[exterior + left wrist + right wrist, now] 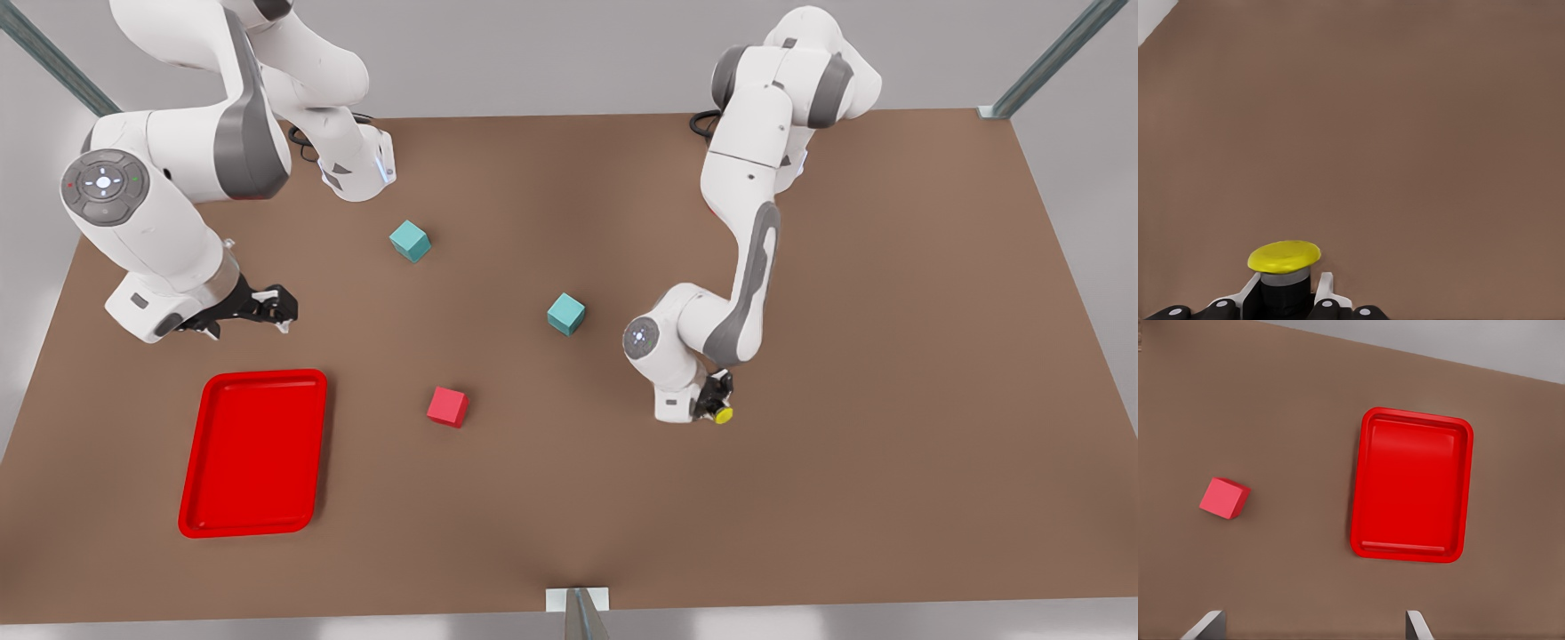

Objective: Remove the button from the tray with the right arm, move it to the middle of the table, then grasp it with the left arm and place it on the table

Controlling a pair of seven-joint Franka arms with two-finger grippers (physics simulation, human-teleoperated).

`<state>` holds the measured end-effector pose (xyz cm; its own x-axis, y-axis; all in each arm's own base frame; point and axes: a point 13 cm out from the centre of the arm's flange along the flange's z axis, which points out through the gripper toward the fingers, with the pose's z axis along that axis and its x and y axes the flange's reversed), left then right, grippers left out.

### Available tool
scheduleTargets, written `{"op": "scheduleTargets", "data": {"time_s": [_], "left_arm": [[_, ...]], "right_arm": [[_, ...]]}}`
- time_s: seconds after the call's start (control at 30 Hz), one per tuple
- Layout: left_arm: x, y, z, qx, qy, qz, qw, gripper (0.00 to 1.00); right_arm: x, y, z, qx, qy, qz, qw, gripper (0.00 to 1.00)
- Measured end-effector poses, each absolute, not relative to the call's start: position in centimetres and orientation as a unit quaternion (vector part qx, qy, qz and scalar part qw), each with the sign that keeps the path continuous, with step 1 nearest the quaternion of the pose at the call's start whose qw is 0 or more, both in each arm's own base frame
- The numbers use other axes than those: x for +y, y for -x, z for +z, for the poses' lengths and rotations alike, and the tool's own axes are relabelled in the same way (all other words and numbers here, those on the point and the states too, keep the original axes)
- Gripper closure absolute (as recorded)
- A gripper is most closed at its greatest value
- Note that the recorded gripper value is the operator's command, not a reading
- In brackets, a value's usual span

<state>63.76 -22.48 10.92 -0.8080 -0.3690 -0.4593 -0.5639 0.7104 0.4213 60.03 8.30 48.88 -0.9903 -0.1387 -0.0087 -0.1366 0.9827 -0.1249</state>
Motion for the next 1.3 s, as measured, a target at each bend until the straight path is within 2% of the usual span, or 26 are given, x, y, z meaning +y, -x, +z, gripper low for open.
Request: {"op": "scheduleTargets", "data": {"time_s": [0.13, 0.33, 0.53, 0.73, 0.77, 0.8, 0.83, 0.87, 1.3], "left_arm": [[-14.8, -63.0, 10.0, 0.818, 0.353, 0.384, 0.242, 0.58], [-9.2, -61.7, 9.4, 0.703, 0.422, 0.444, 0.361, 0.58], [-6.5, -61.1, 7.2, 0.628, 0.443, 0.448, 0.457, 0.58], [-5.2, -61.4, 6.4, 0.578, 0.471, 0.419, 0.517, 0.57], [-5.1, -61.4, 6.4, 0.572, 0.476, 0.413, 0.525, 0.53], [-5.1, -61.5, 6.3, 0.566, 0.48, 0.407, 0.532, 0.39], [-4.8, -61.6, 6.3, 0.56, 0.484, 0.402, 0.539, 0.09], [-4.5, -61.7, 6.3, 0.554, 0.488, 0.397, 0.545, 0.0], [-4.6, -62.2, 6.2, 0.505, 0.533, 0.335, 0.591, 0.0]], "right_arm": [[8.1, -60.0, 48.9, 0.996, 0.069, -0.063, 0.008, 0.0], [8.1, -59.9, 48.9, 0.995, 0.071, -0.064, 0.007, 0.0], [8.1, -60.0, 48.8, 0.995, 0.071, -0.064, 0.006, 0.0], [8.0, -60.0, 48.8, 0.995, 0.072, -0.066, 0.005, 0.0], [8.0, -60.0, 48.8, 0.995, 0.072, -0.066, 0.005, 0.0], [7.9, -60.0, 48.8, 0.995, 0.072, -0.066, 0.005, 0.0], [7.9, -60.0, 48.8, 0.995, 0.072, -0.066, 0.005, 0.0], [7.9, -60.0, 48.8, 0.995, 0.072, -0.067, 0.005, 0.0], [7.8, -60.0, 48.8, 0.995, 0.072, -0.067, 0.006, 0.0]]}}
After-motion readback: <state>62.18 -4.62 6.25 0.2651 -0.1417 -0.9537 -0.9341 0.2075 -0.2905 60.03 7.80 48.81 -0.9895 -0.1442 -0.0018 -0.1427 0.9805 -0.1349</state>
